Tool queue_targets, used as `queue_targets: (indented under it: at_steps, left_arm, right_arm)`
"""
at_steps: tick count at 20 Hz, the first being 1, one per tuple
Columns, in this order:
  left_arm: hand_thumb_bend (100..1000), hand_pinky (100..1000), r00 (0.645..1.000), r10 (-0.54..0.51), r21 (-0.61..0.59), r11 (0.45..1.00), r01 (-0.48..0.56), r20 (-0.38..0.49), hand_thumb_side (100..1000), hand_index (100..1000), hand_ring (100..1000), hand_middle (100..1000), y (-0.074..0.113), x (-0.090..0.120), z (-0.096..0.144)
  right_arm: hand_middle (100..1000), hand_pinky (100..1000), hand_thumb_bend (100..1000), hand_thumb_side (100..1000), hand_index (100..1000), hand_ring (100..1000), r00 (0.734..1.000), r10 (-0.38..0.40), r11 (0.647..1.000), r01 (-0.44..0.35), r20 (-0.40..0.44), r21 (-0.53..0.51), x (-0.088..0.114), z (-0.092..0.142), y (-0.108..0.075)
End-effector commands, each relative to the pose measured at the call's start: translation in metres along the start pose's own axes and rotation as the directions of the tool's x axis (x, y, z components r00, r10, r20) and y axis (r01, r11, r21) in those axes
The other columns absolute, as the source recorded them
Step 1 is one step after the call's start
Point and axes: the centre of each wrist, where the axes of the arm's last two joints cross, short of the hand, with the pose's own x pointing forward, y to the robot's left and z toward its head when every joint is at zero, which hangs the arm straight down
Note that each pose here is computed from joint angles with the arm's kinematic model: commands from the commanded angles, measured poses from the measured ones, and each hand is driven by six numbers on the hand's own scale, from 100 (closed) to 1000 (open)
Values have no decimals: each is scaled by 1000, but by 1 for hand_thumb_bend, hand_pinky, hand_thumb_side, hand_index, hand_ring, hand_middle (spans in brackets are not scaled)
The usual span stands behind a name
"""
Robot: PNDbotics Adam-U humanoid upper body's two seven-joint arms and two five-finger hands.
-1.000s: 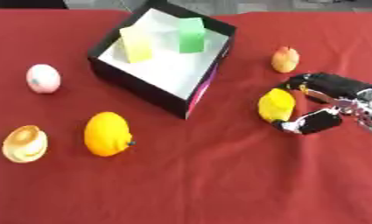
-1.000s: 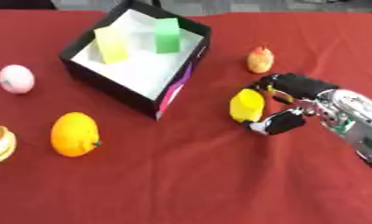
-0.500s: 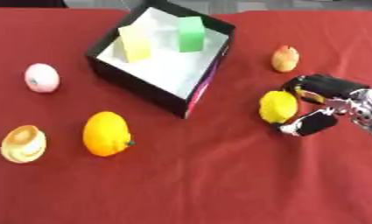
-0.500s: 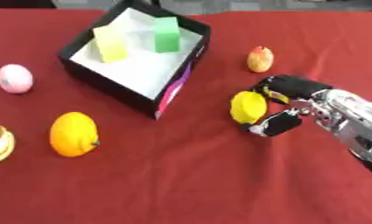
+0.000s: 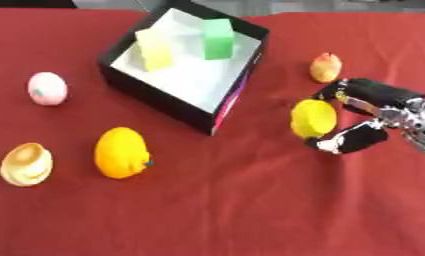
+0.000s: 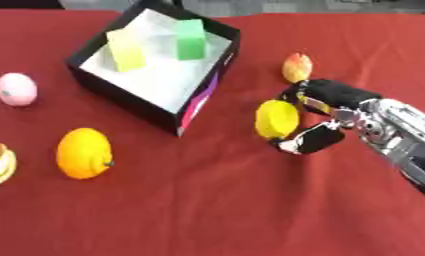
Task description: Pick up objects on the table and place them in the box.
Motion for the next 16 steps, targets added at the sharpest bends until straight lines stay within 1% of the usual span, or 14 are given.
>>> queue_targets:
  at_steps: [1, 4, 5, 6, 8, 10, 12, 14, 16]
  left_arm:
    - [279, 706, 999, -16, -12, 1000, 16, 38, 618, 772, 773, 741, 3, 9, -6]
    - [278, 706, 999, -16, -10, 1000, 17, 37, 618, 772, 772, 741, 3, 9, -6]
    - [278, 706, 999, -16, -10, 1000, 16, 38, 618, 772, 772, 741, 3, 9, -6]
    - [277, 706, 999, -15, -10, 1000, 16, 39, 618, 771, 772, 740, 3, 9, -6]
    - [277, 706, 999, -14, -10, 1000, 15, 40, 618, 771, 772, 739, 3, 10, -6]
    - [275, 706, 999, -14, -11, 1000, 14, 41, 617, 770, 772, 740, 2, 10, -6]
    - [276, 706, 999, -12, -13, 1000, 13, 44, 616, 771, 771, 741, 1, 10, -6]
    - [278, 706, 999, -7, -13, 1000, 7, 52, 611, 771, 771, 744, 0, 12, -6]
    - [279, 705, 998, 6, -8, 1000, -5, 67, 605, 771, 770, 744, -2, 15, -6]
  right_arm:
    - [575, 819, 334, 428, 764, 698, 1000, 10, 999, -10, -10, -40, 0, 9, -20]
    - [554, 805, 239, 358, 749, 673, 999, -36, 996, 36, 3, -79, 2, 11, -27]
    - [554, 805, 239, 358, 749, 673, 999, -51, 995, 51, 8, -90, 3, 12, -30]
    - [539, 795, 183, 314, 736, 654, 998, -64, 993, 65, 17, -103, 5, 13, -33]
    - [530, 790, 133, 274, 728, 643, 995, -85, 987, 90, 46, -135, 10, 14, -45]
    - [526, 788, 104, 244, 725, 638, 992, -94, 979, 108, 88, -171, 17, 13, -62]
    - [520, 785, 102, 231, 718, 632, 986, -88, 972, 116, 143, -206, 26, 7, -85]
    - [518, 783, 116, 221, 715, 630, 977, -79, 965, 124, 196, -231, 34, -5, -106]
    - [516, 784, 115, 216, 712, 628, 969, -69, 960, 129, 239, -247, 41, -24, -125]
